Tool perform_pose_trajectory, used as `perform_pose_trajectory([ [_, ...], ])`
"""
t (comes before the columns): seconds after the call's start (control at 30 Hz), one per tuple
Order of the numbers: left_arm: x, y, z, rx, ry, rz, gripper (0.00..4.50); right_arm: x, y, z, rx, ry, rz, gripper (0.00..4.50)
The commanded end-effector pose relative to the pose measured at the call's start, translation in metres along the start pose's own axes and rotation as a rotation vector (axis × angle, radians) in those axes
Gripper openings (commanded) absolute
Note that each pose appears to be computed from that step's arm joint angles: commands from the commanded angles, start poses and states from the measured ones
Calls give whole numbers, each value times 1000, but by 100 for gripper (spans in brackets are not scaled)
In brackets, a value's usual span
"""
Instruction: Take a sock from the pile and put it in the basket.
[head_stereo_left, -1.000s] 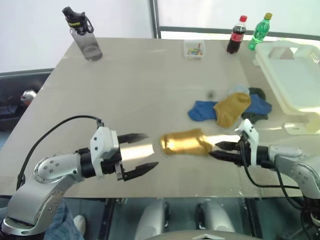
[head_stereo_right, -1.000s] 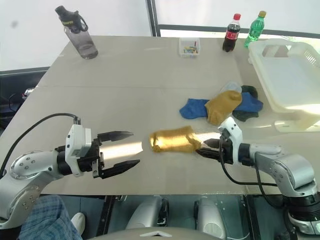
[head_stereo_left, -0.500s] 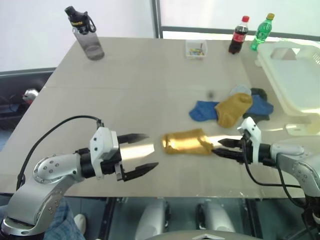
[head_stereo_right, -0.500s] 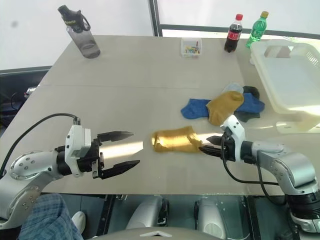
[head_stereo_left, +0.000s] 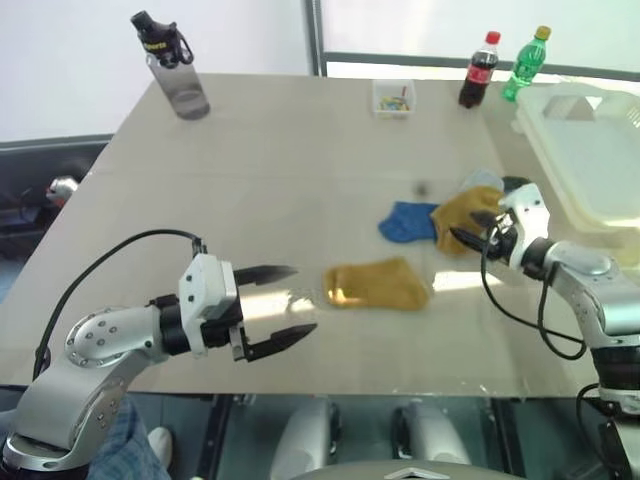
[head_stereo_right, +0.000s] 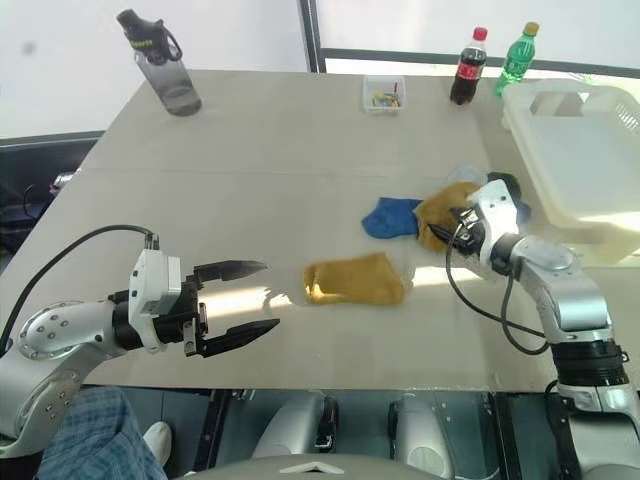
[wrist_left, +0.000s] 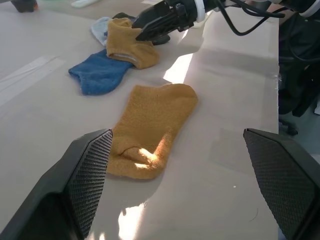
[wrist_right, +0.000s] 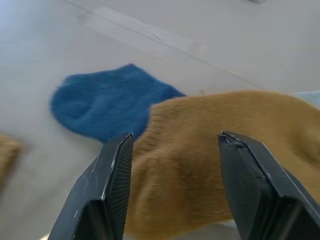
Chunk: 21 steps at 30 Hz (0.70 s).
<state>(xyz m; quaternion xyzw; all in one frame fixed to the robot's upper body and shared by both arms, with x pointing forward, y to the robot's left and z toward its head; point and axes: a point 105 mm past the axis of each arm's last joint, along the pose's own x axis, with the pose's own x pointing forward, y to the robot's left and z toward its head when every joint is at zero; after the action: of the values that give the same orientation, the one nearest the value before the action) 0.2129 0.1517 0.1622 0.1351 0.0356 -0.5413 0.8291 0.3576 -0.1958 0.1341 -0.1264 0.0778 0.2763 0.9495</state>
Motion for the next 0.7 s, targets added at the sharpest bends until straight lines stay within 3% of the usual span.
perform_pose_trajectory([
  [0.03,-2,0,7,40,-18,14,450,1,-1,7,-42,-31,0,274],
  [0.27,-6,-2,6,36,-13,24,450,-4,16,10,-54,-56,96,274],
  [0.67,-2,-2,6,38,-16,12,450,-8,25,-13,-136,26,132,274],
  [0.7,-2,-2,7,39,-17,12,450,-8,24,-14,-144,27,128,235],
])
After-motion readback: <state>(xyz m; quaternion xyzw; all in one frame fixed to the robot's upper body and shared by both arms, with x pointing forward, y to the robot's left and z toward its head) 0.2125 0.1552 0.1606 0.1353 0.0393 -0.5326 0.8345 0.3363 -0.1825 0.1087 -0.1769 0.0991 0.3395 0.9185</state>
